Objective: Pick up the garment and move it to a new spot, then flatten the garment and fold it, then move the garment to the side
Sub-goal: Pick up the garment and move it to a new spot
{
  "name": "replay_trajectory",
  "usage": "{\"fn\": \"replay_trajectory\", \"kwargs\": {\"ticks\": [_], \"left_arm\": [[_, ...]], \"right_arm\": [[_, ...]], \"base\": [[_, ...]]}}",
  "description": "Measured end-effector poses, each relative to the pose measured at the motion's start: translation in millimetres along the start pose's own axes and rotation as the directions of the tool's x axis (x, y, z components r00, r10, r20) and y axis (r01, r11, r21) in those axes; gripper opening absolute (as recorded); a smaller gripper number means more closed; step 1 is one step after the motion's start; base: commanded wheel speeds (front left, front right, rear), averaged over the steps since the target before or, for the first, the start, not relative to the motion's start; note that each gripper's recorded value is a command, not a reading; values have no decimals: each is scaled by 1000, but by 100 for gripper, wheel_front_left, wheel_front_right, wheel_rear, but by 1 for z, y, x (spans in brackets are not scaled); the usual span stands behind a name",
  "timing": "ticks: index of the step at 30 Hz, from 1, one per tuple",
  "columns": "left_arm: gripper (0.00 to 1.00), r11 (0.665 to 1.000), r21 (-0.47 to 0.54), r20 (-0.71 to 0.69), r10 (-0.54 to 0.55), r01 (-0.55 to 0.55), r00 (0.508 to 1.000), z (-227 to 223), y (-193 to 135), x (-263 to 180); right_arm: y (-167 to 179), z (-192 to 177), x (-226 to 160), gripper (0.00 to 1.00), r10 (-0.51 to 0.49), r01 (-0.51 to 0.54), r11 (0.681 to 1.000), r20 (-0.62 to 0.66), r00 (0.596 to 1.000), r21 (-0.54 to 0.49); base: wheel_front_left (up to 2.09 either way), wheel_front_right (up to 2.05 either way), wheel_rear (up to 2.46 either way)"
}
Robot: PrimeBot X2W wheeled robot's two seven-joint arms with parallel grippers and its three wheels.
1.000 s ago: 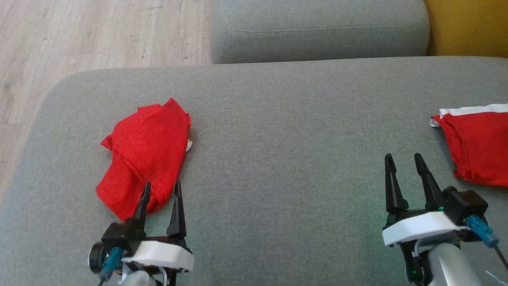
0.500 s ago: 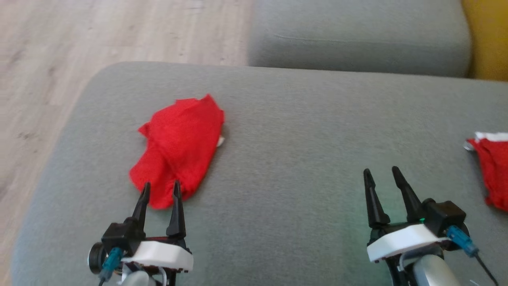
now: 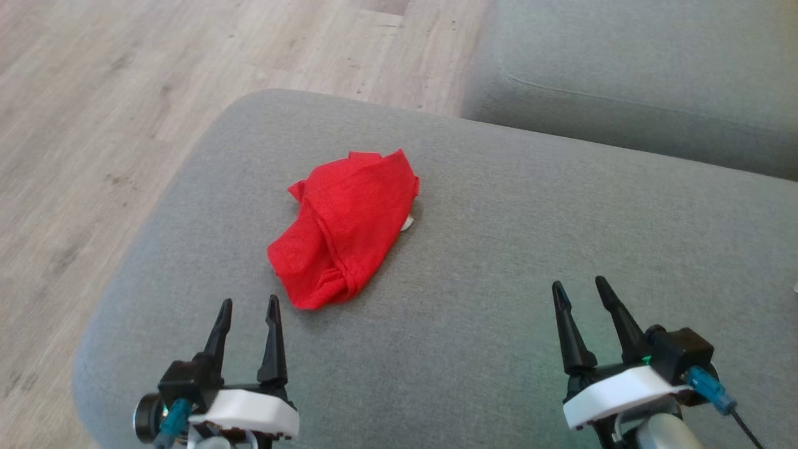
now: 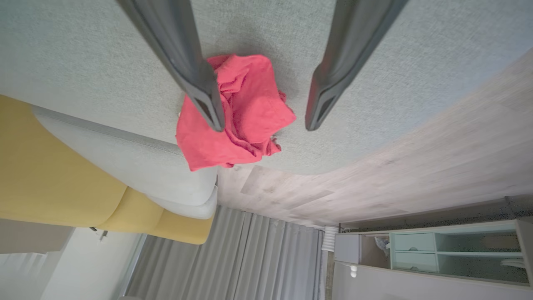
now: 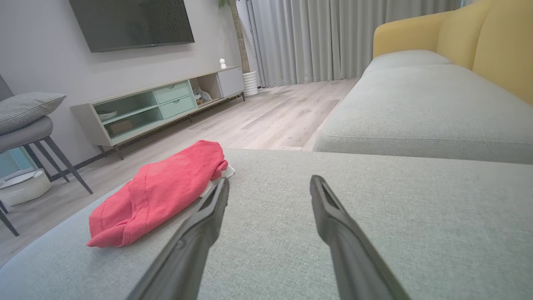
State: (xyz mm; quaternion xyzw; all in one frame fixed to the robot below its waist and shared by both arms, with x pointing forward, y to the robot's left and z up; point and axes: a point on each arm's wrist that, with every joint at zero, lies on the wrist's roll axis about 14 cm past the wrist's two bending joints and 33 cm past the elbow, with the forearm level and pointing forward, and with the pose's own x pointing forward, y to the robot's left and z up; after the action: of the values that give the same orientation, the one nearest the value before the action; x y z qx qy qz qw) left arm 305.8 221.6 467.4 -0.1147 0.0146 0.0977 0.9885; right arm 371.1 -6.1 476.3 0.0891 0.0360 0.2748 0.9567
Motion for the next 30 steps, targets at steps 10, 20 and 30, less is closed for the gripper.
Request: {"fn": "replay_trajectory", "kwargs": {"ticks": [10,20,30], "left_arm": [[100,1000,20,-23,11,-11,1000,-6,6,2],[100,978,133,-165,-138,161,977,-7,-18,70],[100,973,126,-412,-124,192,903,-39,-20,143]], "right_arm": [[1,-10,1,100,5,-5,1000,-28,1000,17],[-28,-22,9,100,-59,60,998,-51,997,18],[-73,-39,11,100,-168,171,985,-88,982,34]], "base": [[0,0,0],[0,0,0],[0,0,0]]}}
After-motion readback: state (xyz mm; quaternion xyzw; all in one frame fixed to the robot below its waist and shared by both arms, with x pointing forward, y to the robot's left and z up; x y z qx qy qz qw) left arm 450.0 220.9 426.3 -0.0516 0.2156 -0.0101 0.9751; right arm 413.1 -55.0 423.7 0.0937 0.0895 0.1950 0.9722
